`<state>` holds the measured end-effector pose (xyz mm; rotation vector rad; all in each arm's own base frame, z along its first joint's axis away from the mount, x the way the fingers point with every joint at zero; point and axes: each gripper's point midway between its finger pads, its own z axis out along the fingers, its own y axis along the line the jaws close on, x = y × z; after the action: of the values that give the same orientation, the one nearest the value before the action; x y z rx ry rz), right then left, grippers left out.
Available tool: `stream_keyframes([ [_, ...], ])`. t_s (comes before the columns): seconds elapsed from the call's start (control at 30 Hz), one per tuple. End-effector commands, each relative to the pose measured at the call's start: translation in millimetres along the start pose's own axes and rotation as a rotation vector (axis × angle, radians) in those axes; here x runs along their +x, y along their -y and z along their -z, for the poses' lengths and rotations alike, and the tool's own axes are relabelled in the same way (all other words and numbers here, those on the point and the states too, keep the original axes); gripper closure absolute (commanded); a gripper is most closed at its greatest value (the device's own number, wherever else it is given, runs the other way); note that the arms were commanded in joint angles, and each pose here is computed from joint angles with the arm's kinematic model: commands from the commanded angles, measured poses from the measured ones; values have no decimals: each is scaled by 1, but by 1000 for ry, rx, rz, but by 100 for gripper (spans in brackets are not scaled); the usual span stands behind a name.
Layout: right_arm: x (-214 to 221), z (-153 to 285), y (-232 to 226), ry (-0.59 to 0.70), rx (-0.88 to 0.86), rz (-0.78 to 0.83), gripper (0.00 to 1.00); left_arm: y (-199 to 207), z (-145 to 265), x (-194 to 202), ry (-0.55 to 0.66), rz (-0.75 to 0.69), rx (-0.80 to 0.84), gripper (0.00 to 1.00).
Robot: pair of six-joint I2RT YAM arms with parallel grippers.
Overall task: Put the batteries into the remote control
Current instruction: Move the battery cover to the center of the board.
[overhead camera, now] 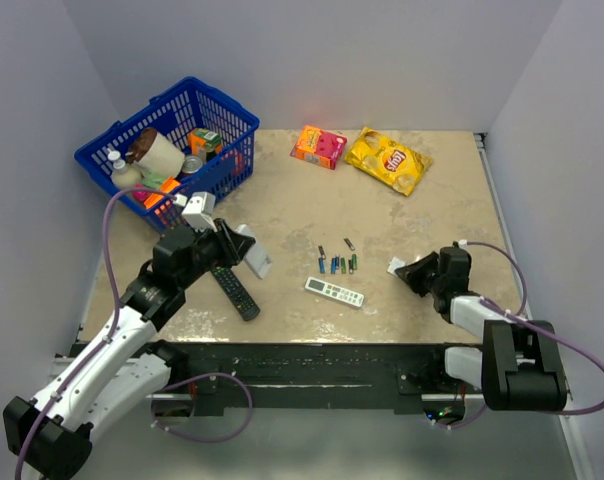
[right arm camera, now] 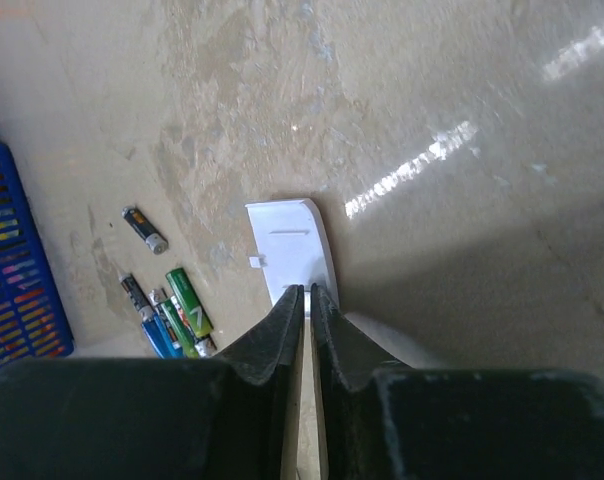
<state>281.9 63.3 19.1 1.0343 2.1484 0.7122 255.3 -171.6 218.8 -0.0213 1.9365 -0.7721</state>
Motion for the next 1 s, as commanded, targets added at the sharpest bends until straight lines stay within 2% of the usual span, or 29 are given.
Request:
stream_keyframes([
  [0.0,-4,9,-13,39,-93,-37,89,15,8,-25,67,14,41,100],
  [0.1,-8,12,-22,50,-126,-19,90,16,9,-24,67,14,42,100],
  [0.27,-2,10,-9,37,-129,-109,96,18,9,-25,70,20,50,100],
  [0.33,-5,10,-16,26,-139,-12,96,18,11,-27,76,17,48,100],
  [0.4,-11,13,-13,23,-73,64,93,16,12,-29,84,14,38,100],
  [0.53,-44,26,-30,100,-19,213,92,16,10,-28,81,17,40,100],
  [0.77,-55,26,-14,97,118,274,90,19,5,-27,69,20,55,100],
  [0.97,-54,24,-3,21,211,342,94,19,2,-25,61,23,57,100],
])
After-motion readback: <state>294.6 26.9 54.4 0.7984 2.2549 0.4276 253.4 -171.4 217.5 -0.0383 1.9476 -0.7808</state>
